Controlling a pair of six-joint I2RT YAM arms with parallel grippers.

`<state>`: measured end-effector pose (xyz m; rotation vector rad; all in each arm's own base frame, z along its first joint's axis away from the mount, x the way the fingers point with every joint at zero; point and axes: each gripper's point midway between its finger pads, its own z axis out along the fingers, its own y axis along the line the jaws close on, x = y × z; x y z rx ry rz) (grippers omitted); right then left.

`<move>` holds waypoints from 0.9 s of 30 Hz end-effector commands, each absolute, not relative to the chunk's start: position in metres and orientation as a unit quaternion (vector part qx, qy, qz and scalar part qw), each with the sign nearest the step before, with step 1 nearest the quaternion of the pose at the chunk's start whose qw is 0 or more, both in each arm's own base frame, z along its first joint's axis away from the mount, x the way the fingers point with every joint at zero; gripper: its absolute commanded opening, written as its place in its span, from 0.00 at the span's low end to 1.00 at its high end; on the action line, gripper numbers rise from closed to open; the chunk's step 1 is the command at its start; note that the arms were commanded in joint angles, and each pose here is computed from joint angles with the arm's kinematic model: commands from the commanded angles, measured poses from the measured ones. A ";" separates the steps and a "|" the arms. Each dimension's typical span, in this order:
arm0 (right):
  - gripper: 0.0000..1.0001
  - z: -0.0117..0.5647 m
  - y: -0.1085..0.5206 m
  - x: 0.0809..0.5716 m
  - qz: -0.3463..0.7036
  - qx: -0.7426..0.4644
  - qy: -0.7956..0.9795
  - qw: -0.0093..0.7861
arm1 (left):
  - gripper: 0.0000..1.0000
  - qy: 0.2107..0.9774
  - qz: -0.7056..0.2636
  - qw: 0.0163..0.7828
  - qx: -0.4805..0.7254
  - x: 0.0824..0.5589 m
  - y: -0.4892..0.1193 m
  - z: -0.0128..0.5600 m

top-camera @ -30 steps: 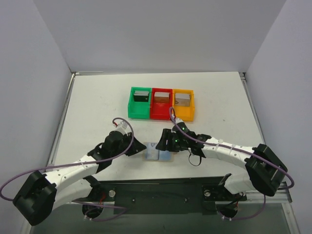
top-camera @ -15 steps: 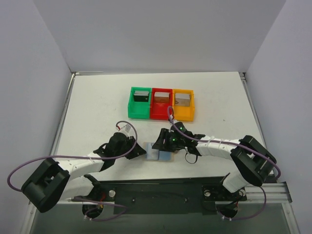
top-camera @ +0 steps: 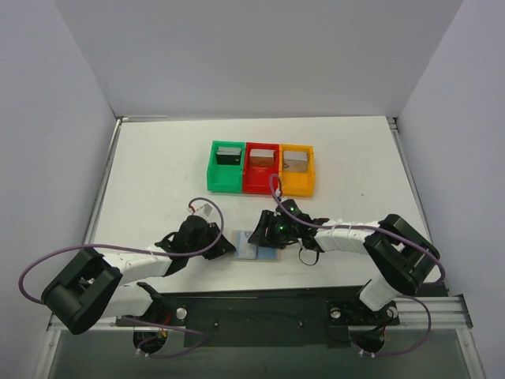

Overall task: Take the credit cards out of the card holder
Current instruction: Remove the credit card from the card holder.

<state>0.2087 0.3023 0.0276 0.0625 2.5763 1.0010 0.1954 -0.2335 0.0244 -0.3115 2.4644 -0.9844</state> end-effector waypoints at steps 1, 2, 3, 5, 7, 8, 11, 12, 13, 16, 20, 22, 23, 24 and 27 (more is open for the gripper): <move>0.45 0.027 0.304 0.213 0.367 0.027 0.910 0.193 | 0.26 0.888 -0.364 0.256 -0.121 0.205 -0.233 0.031; 0.45 0.025 0.304 0.211 0.368 0.030 0.910 0.189 | 0.26 0.889 -0.360 0.256 -0.123 0.205 -0.232 0.030; 0.45 0.026 0.306 0.212 0.374 0.031 0.907 0.191 | 0.26 0.889 -0.359 0.257 -0.122 0.205 -0.231 0.030; 0.45 0.028 0.308 0.213 0.382 0.037 0.904 0.190 | 0.26 0.890 -0.356 0.257 -0.122 0.204 -0.230 0.029; 0.45 0.029 0.309 0.213 0.389 0.040 0.901 0.188 | 0.26 0.892 -0.353 0.255 -0.121 0.203 -0.229 0.027; 0.45 0.031 0.311 0.214 0.393 0.041 0.899 0.190 | 0.26 0.892 -0.352 0.255 -0.120 0.203 -0.229 0.027; 0.45 0.034 0.314 0.215 0.405 0.047 0.894 0.187 | 0.26 0.895 -0.347 0.254 -0.121 0.203 -0.227 0.025; 0.45 0.035 0.314 0.215 0.408 0.048 0.892 0.189 | 0.25 0.895 -0.345 0.255 -0.121 0.203 -0.227 0.024; 0.45 0.037 0.315 0.215 0.411 0.050 0.890 0.190 | 0.25 0.897 -0.342 0.254 -0.121 0.202 -0.226 0.023; 0.45 0.040 0.316 0.216 0.414 0.049 0.889 0.191 | 0.21 0.898 -0.339 0.253 -0.121 0.202 -0.225 0.020; 0.45 0.041 0.316 0.216 0.417 0.052 0.887 0.190 | 0.17 0.898 -0.338 0.253 -0.121 0.202 -0.224 0.020; 0.45 0.041 0.316 0.215 0.421 0.055 0.885 0.189 | 0.14 0.899 -0.337 0.253 -0.120 0.202 -0.224 0.020; 0.45 0.041 0.316 0.215 0.422 0.056 0.885 0.188 | 0.13 0.899 -0.337 0.252 -0.120 0.201 -0.224 0.020; 0.44 0.042 0.316 0.215 0.424 0.057 0.885 0.187 | 0.13 0.899 -0.337 0.253 -0.120 0.202 -0.224 0.020; 0.44 0.041 0.317 0.214 0.428 0.059 0.883 0.185 | 0.11 0.899 -0.338 0.252 -0.119 0.202 -0.225 0.020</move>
